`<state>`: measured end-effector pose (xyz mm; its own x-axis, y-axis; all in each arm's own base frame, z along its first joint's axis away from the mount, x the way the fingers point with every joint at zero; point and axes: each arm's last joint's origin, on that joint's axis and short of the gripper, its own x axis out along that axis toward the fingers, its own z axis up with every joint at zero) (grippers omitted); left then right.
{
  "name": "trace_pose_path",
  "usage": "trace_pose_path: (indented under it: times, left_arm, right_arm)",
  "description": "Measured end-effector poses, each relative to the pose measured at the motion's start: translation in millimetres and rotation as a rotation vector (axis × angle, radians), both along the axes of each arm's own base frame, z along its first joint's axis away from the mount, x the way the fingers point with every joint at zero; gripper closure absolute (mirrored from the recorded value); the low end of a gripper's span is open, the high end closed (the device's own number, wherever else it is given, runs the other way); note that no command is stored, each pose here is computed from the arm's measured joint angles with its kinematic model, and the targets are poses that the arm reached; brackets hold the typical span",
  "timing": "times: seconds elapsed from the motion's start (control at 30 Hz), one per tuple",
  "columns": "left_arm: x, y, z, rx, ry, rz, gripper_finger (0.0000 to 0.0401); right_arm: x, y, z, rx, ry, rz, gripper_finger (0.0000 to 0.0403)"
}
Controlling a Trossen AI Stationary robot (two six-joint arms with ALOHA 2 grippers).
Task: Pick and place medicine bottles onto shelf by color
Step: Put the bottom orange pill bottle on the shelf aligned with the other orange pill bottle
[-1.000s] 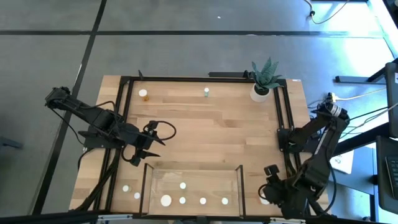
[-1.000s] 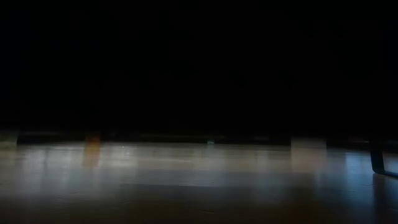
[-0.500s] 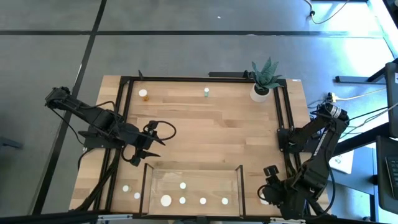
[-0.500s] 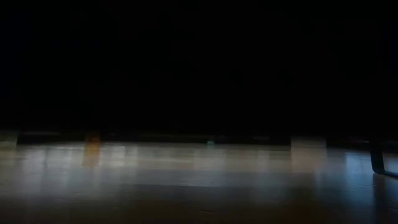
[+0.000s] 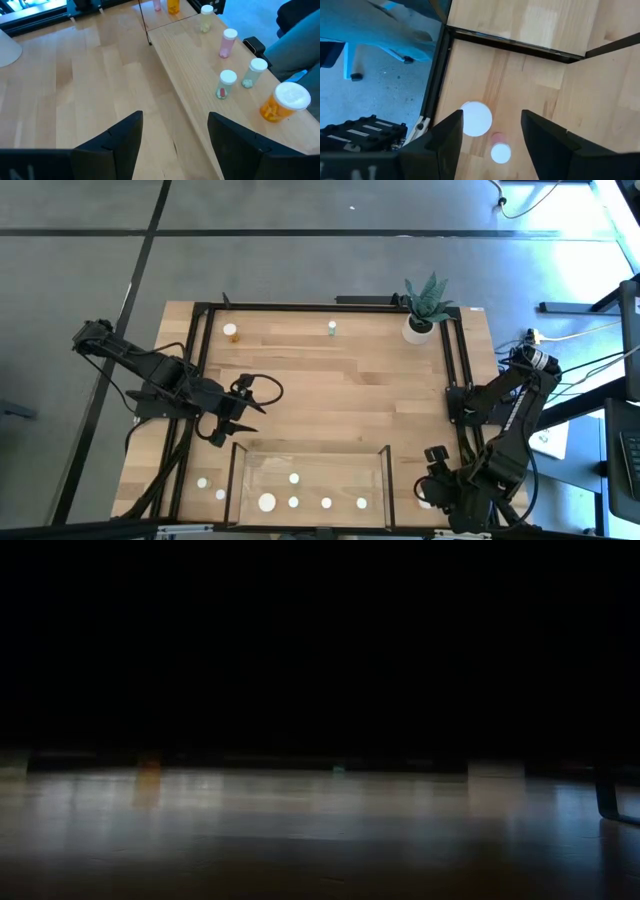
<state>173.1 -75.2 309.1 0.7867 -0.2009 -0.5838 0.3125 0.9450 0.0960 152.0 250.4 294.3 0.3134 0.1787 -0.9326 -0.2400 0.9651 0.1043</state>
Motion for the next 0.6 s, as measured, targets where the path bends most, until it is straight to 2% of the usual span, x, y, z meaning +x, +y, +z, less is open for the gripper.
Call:
trace_pose_path:
  times: [0.13, 0.33, 0.43, 0.53, 0.6]
  left_arm:
    - [0.0, 0.0, 0.0, 0.0, 0.0, 0.0, 0.0183]
    - [0.0, 0.0, 0.0, 0.0, 0.0, 0.0, 0.0183]
    - [0.0, 0.0, 0.0, 0.0, 0.0, 0.0, 0.0183]
    - [0.0, 0.0, 0.0, 0.0, 0.0, 0.0, 0.0183]
    - [0.0, -0.1, 0.0, 0.0, 0.0, 0.0, 0.0183]
  right_arm:
    - [-0.1, -0.4, 0.0, -0.003, 0.002, -0.002, 0.0201]
    - [0.8, 1.2, 0.6, 0.045, 0.011, -0.091, 0.02]
    - [0.8, 1.2, 0.7, 0.046, 0.011, -0.092, 0.0197]
    - [0.4, 1.3, 0.6, 0.05, 0.024, -0.087, 0.017]
    - [-0.4, 0.6, 0.2, 0.045, 0.038, -0.084, 0.0139]
